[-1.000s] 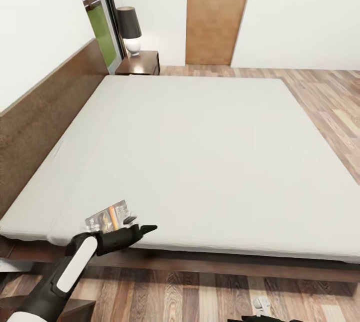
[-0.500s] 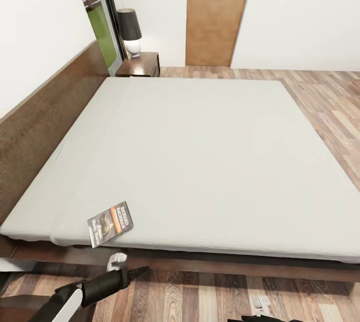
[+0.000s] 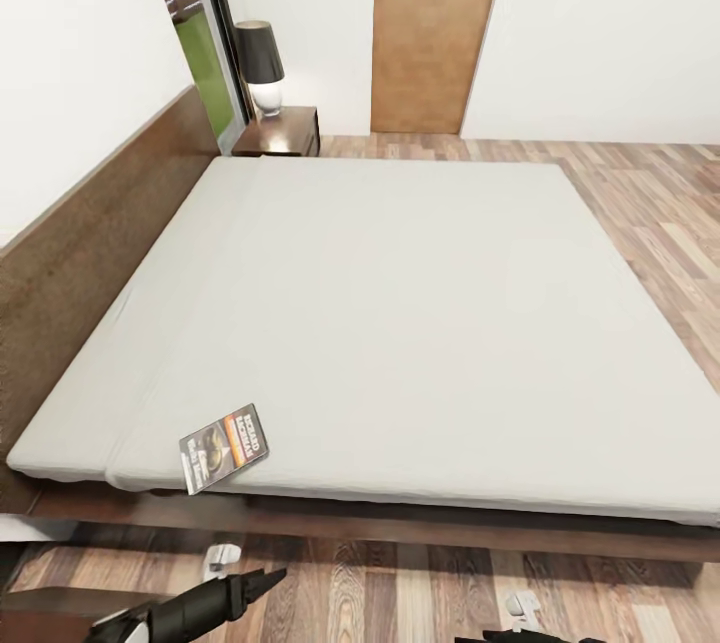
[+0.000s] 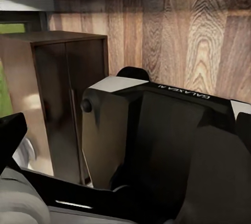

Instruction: In the bedroom, move the book from the bed onto either nightstand, and place the two sandals side by side next to the bed.

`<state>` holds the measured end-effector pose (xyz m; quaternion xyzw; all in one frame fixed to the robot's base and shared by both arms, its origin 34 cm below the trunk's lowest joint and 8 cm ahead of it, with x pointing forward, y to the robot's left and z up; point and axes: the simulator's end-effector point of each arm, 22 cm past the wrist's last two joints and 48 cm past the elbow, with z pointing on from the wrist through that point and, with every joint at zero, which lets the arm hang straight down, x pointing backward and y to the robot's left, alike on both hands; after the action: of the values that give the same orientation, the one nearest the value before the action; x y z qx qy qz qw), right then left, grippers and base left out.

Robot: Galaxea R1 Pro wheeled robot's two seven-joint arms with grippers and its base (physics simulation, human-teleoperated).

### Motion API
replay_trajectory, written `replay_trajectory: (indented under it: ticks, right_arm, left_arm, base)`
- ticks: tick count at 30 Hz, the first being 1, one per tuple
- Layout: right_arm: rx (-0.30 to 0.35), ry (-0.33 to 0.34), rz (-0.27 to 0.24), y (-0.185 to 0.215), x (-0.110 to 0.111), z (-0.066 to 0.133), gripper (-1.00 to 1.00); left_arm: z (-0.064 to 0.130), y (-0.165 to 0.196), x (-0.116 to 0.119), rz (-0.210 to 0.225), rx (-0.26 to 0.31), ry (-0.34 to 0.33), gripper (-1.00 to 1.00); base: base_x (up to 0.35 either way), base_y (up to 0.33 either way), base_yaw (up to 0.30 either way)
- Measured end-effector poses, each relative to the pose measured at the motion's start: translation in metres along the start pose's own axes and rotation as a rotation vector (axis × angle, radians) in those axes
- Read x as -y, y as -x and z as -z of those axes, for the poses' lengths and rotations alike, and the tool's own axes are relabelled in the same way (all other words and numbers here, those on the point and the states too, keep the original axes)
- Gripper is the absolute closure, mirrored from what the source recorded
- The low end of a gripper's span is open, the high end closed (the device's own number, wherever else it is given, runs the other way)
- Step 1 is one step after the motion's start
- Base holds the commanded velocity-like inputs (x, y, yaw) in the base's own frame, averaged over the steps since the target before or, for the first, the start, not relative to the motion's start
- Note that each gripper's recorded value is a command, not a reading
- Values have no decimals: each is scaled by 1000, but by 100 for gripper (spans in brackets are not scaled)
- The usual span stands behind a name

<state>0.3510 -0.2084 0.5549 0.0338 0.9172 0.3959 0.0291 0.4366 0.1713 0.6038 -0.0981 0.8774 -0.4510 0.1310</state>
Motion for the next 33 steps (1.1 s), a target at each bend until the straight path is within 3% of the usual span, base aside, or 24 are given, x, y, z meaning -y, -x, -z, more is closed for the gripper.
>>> replay_trajectory:
  ticks: [8, 20, 29, 33]
  right_arm:
    - [0, 2, 0, -1, -7, 6, -100]
    - [0, 1, 0, -1, -7, 6, -100]
    - [0, 0, 0, -1, -7, 6, -100]
    - [-1, 0, 0, -1, -7, 6, -100]
  left_arm:
    - [12, -17, 13, 39, -15, -63, -100]
    - [8, -21, 15, 52, -16, -65, -100]
    - [5, -31, 4, 73, -22, -17, -100]
    - [1, -31, 5, 62, -9, -16, -100]
  base:
    - [0, 0, 0]
    - [0, 0, 5]
    - [0, 0, 228]
    - [0, 0, 283]
